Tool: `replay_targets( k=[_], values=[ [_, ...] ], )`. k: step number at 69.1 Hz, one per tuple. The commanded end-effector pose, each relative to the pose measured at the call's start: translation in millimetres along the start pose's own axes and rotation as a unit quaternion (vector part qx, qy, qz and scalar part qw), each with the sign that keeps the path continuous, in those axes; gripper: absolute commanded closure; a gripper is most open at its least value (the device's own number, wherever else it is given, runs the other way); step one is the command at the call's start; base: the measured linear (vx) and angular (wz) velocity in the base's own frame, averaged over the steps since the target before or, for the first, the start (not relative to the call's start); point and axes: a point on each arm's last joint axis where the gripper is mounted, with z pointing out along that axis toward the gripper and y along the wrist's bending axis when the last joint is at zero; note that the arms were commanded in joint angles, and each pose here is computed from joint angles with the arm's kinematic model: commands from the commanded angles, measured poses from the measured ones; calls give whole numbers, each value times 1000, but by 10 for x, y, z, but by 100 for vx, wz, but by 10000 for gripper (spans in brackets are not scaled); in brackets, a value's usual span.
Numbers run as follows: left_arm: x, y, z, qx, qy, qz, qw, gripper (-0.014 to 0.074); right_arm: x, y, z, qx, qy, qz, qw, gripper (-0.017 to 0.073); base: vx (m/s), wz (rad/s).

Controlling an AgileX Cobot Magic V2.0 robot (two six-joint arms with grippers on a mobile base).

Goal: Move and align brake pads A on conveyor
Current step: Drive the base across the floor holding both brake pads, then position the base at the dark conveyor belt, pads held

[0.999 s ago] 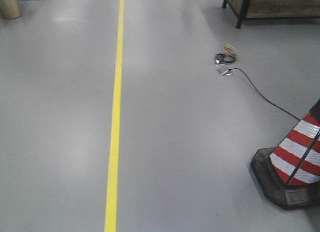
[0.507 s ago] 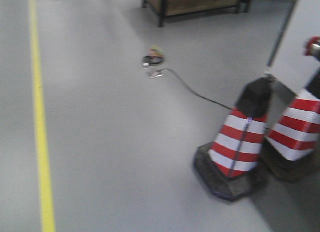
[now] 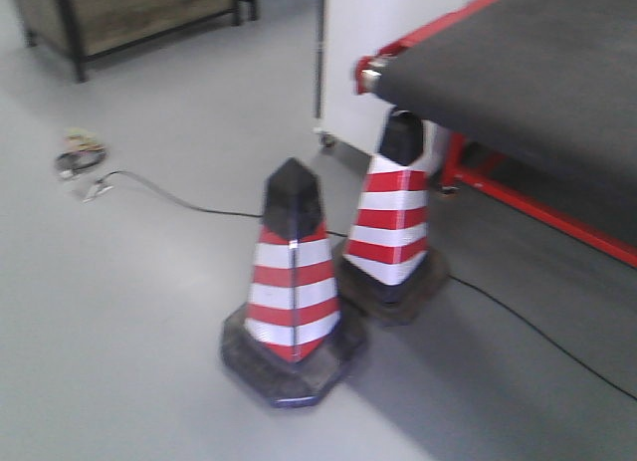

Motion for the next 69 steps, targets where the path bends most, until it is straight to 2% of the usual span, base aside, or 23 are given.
replay_targets(
  k=[1, 50, 69],
  values=[
    [-175, -26, -12, 9, -57, -3, 998, 599, -170, -13, -26, 8, -57, -6, 998, 569, 21, -80],
    [-175, -26, -12, 9, -57, -3, 998, 599, -170, -13, -26, 8, -57, -6, 998, 569, 18, -79],
    [-175, -26, -12, 9, -57, -3, 998, 599, -170, -13, -26, 8, -57, -6, 998, 569, 8, -58]
  ],
)
